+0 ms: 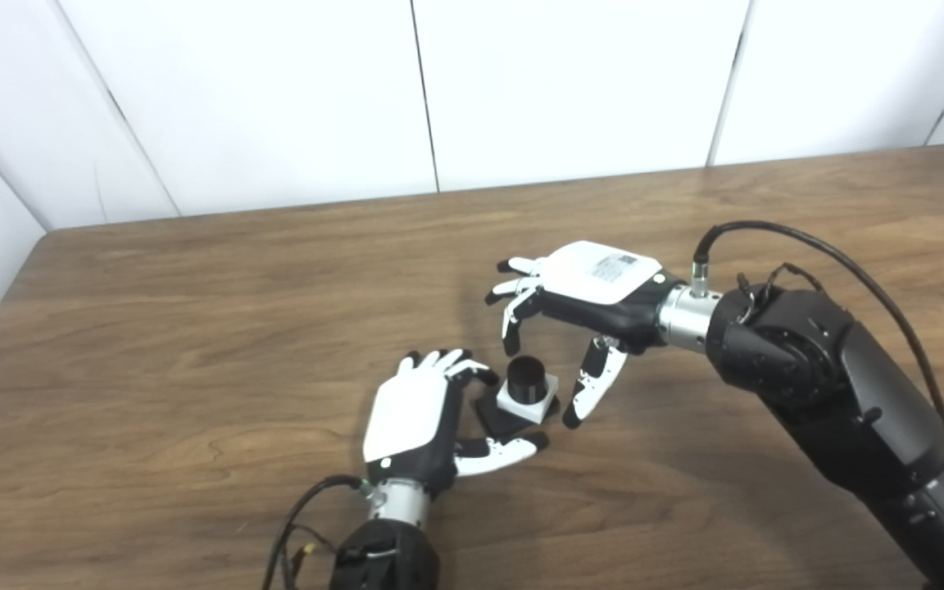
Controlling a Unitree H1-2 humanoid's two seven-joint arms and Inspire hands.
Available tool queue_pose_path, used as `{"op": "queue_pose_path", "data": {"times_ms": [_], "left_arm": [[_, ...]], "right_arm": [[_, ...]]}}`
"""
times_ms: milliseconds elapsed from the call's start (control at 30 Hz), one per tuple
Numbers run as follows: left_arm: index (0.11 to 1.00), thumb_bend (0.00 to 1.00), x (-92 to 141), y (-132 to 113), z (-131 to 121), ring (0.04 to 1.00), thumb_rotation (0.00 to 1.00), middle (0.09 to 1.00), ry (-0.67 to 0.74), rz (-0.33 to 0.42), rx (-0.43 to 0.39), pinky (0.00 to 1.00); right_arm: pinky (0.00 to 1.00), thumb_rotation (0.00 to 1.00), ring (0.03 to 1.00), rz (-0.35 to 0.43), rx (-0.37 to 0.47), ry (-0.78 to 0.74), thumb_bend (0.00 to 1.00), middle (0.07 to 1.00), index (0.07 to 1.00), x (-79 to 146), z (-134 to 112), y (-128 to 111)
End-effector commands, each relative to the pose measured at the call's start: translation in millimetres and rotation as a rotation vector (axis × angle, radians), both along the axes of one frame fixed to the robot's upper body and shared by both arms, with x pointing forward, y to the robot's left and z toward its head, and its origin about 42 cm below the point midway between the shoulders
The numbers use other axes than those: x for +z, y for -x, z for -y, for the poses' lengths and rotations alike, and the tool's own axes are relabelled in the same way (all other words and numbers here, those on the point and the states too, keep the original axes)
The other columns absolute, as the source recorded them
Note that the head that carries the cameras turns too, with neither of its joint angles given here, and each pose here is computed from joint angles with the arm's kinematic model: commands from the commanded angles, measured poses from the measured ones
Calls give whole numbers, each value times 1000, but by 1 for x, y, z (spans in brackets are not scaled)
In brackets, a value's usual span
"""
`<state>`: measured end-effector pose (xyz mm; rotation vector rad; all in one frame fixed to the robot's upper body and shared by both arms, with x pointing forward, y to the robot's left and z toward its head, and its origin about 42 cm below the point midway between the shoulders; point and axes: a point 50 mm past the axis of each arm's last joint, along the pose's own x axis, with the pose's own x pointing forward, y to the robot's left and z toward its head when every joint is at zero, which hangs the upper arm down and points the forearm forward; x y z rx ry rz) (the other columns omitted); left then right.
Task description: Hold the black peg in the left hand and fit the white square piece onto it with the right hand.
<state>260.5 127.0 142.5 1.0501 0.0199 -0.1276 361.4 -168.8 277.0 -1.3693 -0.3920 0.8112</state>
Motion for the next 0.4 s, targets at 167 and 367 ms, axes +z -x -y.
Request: {"op": "queue_pose_path", "data": {"times_ms": [167,367], "left_arm": [[932,974,18,-2,-29,974,601,935,17,66,40,1000],[995,981,24,-2,-38,985,600,971,39,87,42,1000]], "right_arm": [[958,254,1000,43,-73,-11,1000,928,749,26,13,-9],[952,262,1000,29,-127,-8,1000,945,815,29,25,-10]]}}
